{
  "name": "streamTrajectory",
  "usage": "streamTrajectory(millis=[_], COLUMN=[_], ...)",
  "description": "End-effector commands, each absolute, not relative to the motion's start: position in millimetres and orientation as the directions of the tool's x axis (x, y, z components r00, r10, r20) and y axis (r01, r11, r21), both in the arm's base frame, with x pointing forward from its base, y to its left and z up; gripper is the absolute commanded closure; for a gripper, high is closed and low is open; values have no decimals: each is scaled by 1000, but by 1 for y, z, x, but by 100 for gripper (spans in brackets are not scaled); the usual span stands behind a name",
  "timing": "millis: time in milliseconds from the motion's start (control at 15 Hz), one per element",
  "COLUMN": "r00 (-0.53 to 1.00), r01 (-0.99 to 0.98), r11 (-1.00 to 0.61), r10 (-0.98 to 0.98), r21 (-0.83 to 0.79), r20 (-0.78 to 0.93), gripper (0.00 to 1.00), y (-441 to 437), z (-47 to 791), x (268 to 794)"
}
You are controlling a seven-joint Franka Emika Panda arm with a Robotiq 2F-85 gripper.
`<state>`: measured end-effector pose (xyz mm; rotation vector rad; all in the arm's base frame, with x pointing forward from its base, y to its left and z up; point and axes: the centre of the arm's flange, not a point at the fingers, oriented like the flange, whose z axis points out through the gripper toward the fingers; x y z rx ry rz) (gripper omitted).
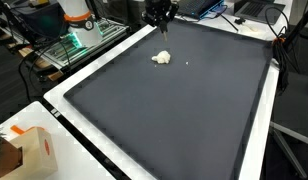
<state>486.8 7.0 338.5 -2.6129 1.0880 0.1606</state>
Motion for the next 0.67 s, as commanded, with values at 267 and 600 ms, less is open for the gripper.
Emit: streamTrajectory(millis=[267, 600], r00=[747, 809], r01=[-665, -587], r11=[-743, -809], r10=[-661, -587], r21=[-74, -15], r20=[-74, -19], gripper=[97, 97], y=[44, 63], z=[371, 384], x=[463, 457])
